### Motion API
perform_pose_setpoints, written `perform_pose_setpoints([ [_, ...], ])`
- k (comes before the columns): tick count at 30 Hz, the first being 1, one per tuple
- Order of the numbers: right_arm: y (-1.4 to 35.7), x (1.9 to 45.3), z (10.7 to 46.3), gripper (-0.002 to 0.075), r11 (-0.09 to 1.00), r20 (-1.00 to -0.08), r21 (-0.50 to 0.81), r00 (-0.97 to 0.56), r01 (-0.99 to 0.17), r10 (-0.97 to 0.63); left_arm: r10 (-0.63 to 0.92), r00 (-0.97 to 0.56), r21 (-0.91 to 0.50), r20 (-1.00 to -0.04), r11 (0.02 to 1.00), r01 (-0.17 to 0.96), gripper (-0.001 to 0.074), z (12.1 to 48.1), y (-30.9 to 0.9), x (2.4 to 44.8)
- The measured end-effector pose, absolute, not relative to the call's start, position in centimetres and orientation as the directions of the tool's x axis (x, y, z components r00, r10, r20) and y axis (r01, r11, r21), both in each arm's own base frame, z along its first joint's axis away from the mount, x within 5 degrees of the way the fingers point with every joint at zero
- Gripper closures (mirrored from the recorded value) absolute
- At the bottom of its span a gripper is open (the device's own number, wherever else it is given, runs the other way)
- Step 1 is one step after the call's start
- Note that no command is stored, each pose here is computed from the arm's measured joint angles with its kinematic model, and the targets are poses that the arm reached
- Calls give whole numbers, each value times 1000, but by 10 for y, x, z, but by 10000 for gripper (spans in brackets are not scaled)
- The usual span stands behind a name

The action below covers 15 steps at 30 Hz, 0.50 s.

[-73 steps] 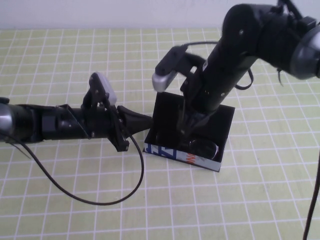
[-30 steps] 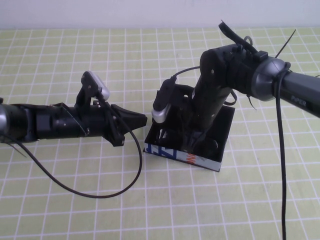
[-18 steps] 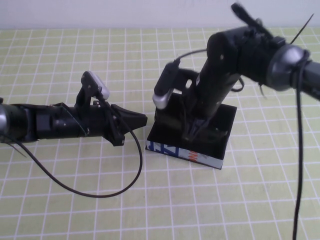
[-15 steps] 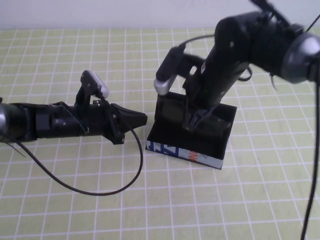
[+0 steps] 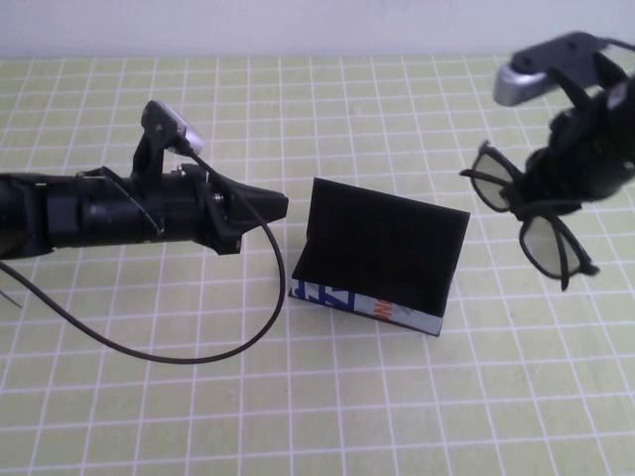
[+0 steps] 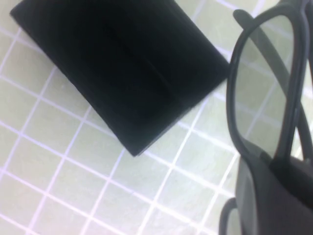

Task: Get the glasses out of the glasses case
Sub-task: Place the glasses on the table

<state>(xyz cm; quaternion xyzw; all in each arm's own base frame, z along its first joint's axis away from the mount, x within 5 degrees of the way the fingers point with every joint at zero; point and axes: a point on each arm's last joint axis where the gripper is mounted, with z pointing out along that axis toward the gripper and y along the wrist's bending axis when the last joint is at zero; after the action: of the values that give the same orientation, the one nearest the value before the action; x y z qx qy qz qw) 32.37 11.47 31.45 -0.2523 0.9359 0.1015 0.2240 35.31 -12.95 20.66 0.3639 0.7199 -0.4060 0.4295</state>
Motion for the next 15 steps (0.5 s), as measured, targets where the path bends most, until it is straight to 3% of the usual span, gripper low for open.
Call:
perform_pose_setpoints([
  [9,100,297,258,709,933,-450,181,-870,-312,-203,190,-375,-271,-907,416,868,739,205,-129,353],
  [15,102,308,232,709,944,-433,205,-889,-257,-148,195,-376,-268,-906,424,865,739,204,-128,354],
])
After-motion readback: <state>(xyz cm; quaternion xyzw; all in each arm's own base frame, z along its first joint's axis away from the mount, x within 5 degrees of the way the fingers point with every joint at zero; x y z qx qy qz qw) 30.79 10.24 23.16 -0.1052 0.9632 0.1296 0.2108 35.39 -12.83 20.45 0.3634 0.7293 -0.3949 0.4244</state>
